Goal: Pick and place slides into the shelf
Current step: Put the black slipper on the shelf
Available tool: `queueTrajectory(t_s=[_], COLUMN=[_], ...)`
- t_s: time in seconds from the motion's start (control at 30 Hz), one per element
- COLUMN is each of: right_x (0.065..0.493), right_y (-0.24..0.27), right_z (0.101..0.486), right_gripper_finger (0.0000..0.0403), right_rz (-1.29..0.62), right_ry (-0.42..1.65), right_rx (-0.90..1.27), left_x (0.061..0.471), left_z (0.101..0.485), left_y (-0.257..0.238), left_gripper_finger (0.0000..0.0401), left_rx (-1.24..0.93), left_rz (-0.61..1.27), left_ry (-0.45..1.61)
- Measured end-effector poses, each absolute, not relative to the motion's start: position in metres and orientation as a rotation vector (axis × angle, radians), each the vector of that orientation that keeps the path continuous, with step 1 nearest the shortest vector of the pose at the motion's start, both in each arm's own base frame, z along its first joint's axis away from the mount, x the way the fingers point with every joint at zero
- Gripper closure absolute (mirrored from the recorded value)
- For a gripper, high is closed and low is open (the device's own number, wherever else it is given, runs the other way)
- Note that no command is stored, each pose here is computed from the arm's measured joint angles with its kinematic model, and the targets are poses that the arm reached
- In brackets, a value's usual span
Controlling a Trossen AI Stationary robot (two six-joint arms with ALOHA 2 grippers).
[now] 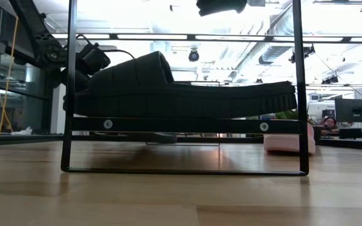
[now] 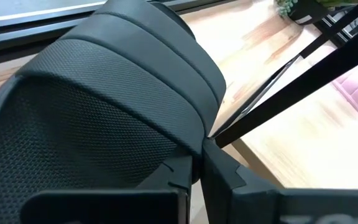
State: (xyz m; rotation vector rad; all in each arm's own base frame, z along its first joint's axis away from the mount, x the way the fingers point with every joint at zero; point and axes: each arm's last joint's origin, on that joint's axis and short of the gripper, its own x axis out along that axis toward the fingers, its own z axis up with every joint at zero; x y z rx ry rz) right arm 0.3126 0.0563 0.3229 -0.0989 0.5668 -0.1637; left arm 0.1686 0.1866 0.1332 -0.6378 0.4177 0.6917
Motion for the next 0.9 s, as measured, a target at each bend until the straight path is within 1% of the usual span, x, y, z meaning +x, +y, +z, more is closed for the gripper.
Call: queueTrajectory(t_s=[0.2, 0.3, 0.43, 0.6, 0.7, 0.9], right_x=[0.314, 0.316, 0.316, 0.318, 0.317, 0.308], right_y=[0.058, 0.058, 0.058, 0.056, 0.053, 0.052], right_z=[0.325, 0.327, 0.329, 0.333, 0.336, 0.347], right_gripper_finger=[0.026, 0.026, 0.026, 0.026, 0.026, 0.026], right_rz=[-0.111, -0.111, -0.108, -0.213, -0.282, -0.296], right_ry=[0.542, 0.517, 0.502, 0.455, 0.425, 0.389], right_rx=[-0.102, -0.096, -0.104, -0.125, -0.132, -0.123], left_x=[0.168, 0.168, 0.165, 0.159, 0.154, 0.142], left_z=[0.136, 0.143, 0.155, 0.171, 0.181, 0.199], left_y=[0.186, 0.184, 0.181, 0.174, 0.168, 0.157], left_gripper_finger=[0.0396, 0.0391, 0.0397, 0.0393, 0.0397, 0.0395], left_rx=[-0.622, -0.61, -0.577, -0.544, -0.515, -0.463], left_rz=[0.668, 0.648, 0.627, 0.623, 0.637, 0.692], left_ry=[0.414, 0.39, 0.366, 0.349, 0.345, 0.332])
